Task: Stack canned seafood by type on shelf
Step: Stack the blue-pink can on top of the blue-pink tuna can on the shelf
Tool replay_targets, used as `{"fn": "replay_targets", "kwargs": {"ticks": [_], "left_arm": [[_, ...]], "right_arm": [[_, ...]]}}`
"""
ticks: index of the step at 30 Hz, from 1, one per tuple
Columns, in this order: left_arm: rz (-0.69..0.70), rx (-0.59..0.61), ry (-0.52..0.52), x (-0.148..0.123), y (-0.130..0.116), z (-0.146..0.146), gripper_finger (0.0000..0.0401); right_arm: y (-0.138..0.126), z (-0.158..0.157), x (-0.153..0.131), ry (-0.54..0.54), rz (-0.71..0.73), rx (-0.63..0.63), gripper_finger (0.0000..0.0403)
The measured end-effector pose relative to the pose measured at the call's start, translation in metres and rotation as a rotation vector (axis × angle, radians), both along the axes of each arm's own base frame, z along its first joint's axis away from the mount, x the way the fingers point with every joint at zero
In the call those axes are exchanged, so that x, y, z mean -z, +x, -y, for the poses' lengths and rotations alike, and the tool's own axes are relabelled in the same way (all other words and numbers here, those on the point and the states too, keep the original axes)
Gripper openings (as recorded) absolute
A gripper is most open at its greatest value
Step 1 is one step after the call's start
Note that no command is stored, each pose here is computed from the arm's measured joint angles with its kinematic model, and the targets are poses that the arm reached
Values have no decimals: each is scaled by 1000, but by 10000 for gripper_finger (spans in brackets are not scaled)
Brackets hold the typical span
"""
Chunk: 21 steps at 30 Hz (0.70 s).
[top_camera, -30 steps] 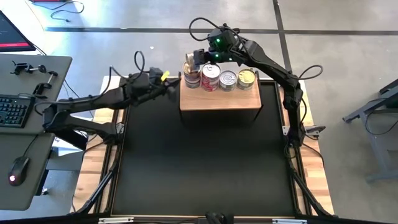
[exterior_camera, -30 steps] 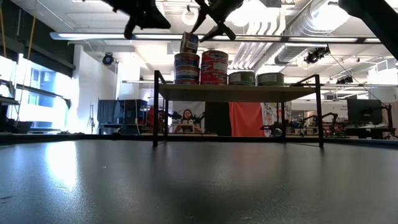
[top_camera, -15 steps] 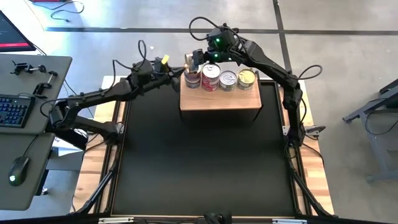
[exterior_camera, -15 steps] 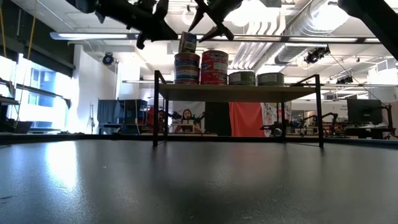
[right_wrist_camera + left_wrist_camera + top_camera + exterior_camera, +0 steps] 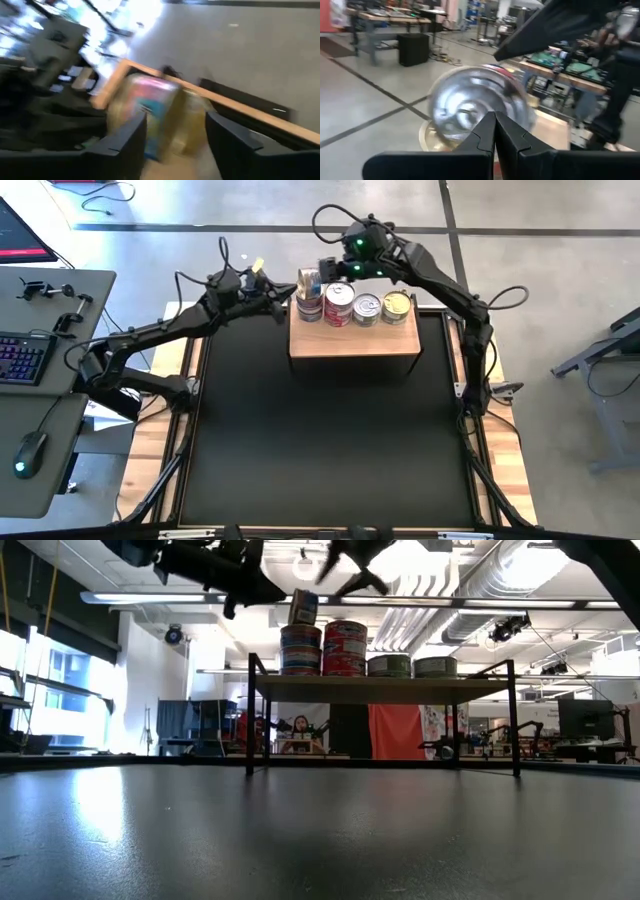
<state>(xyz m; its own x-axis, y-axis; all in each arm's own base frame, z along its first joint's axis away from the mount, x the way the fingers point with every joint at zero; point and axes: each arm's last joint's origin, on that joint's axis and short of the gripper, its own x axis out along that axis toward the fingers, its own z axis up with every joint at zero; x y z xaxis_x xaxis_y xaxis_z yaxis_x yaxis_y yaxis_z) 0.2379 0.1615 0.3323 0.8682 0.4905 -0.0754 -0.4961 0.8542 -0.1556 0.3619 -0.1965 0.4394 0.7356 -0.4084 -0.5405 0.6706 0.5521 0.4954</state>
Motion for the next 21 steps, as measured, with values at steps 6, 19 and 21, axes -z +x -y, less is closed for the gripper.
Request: {"fn": "replay_targets", "kwargs": {"ticks": [6, 19, 21], "left_arm": [[-38, -4, 21, 2, 3, 4, 0], [-50, -49, 37, 12, 11, -5, 0], [-39, -49, 36, 13, 13, -6, 0]], "right_arm": [[-28, -10, -8, -37, -158, 60, 90], [4, 12, 47, 35, -92, 21, 2], [7, 11, 45, 24, -65, 12, 1]]}}
